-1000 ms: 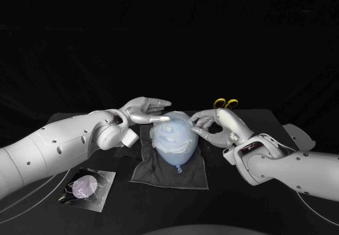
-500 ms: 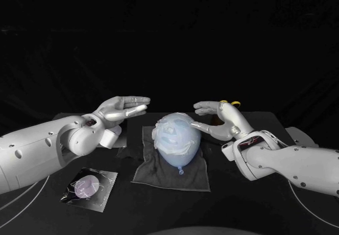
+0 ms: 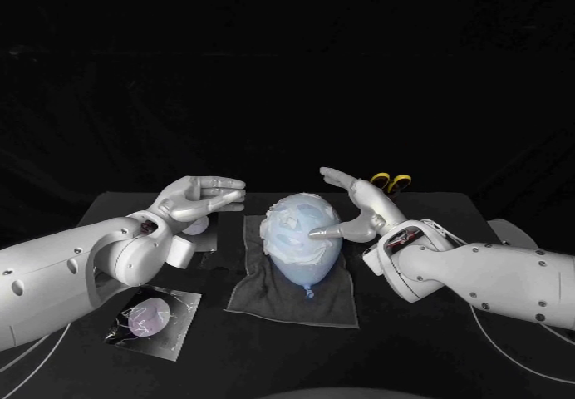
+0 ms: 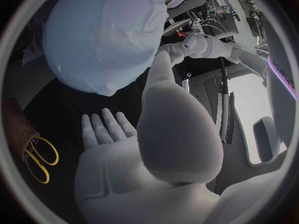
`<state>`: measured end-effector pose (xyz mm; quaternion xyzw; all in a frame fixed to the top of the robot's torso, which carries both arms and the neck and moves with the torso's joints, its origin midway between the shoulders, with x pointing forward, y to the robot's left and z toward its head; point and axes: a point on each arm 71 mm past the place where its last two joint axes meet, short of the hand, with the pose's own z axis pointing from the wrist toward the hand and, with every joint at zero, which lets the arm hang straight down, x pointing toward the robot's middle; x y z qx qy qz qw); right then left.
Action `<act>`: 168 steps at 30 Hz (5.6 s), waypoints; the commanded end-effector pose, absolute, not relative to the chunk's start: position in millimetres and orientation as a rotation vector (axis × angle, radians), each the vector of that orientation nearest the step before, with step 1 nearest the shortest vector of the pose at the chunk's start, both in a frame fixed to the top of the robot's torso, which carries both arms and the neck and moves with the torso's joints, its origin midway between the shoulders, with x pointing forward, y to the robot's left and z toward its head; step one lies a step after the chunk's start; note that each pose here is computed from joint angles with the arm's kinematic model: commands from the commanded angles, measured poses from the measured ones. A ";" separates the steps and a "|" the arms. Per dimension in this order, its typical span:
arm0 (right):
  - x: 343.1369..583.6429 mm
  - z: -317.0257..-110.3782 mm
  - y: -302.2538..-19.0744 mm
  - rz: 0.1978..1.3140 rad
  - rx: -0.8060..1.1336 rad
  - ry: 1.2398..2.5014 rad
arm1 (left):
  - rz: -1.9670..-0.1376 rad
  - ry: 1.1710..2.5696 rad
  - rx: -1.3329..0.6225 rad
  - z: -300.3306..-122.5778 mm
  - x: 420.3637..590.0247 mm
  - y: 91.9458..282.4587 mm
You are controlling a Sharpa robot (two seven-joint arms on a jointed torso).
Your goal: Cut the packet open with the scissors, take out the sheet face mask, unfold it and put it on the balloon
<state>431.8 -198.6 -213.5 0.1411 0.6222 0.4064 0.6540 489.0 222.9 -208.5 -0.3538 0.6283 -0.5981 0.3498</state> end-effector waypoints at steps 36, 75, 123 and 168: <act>438.9 -232.2 -215.1 0.795 0.343 1.636 | -1.451 1.638 -0.892 -237.2 465.9 227.7; 413.9 -211.5 -229.6 0.980 0.306 1.519 | -1.171 1.756 -0.710 -264.9 435.5 216.5; 455.5 -216.0 -135.8 0.920 -0.091 1.639 | -1.179 1.839 -1.294 -304.5 396.4 176.3; 479.1 -226.7 -182.6 0.768 -0.034 1.705 | -1.198 1.339 -0.066 -260.8 411.5 152.3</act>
